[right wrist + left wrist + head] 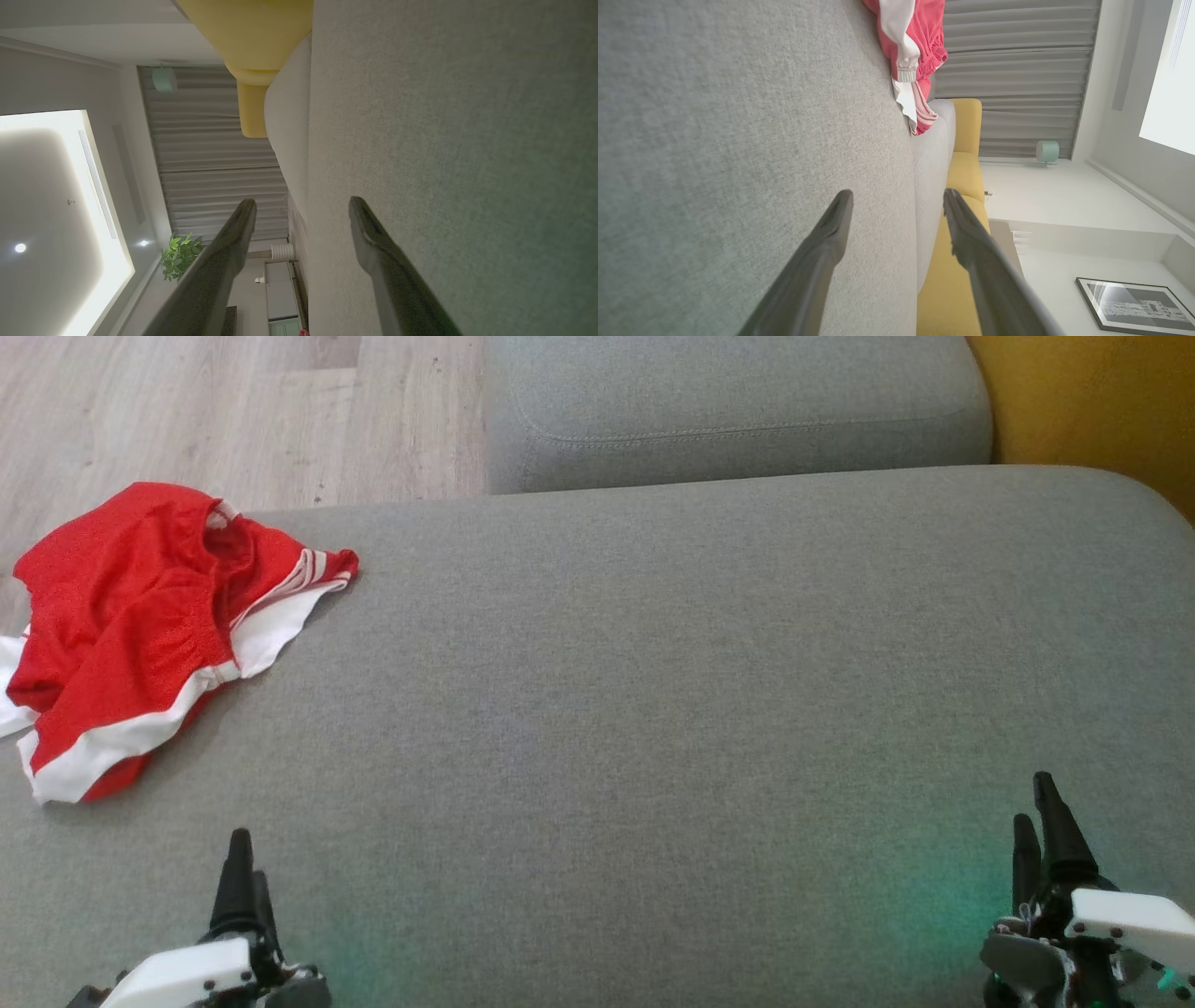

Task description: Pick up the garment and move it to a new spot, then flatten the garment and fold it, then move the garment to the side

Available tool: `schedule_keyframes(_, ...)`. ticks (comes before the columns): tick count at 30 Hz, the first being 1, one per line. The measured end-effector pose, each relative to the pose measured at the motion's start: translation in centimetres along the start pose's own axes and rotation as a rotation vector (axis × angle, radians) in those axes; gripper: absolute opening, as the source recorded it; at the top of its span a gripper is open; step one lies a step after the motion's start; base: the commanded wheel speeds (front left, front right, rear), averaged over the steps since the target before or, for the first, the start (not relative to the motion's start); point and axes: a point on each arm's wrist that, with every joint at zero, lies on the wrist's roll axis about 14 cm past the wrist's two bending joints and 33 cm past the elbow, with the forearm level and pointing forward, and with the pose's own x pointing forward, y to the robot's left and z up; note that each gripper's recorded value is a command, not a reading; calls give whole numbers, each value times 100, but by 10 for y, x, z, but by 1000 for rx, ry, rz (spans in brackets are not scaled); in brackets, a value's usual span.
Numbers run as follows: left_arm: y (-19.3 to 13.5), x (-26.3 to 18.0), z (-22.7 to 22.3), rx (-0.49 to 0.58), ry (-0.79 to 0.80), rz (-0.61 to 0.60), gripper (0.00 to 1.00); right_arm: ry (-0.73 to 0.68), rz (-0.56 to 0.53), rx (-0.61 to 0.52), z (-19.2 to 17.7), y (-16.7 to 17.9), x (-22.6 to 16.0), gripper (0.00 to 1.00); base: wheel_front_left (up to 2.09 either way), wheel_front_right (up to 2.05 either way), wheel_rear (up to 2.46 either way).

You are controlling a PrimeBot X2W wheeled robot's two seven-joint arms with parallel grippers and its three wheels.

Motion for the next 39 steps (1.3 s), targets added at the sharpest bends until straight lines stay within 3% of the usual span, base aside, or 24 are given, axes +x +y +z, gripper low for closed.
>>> schedule_keyframes(9,-13,0,-2,88,-9,-39,100,-14,8,-87,1,3,-1,100,0,0,0)
schedule_keyframes(21,-20,-5,-8,216,-5,-50,100,-1,56,-281,-7,19,0,100,0,0,0)
schedule_keyframes(39,-19,-11,-19,522,1,-53,100,9,68,-530,-17,18,-8,100,0,0,0)
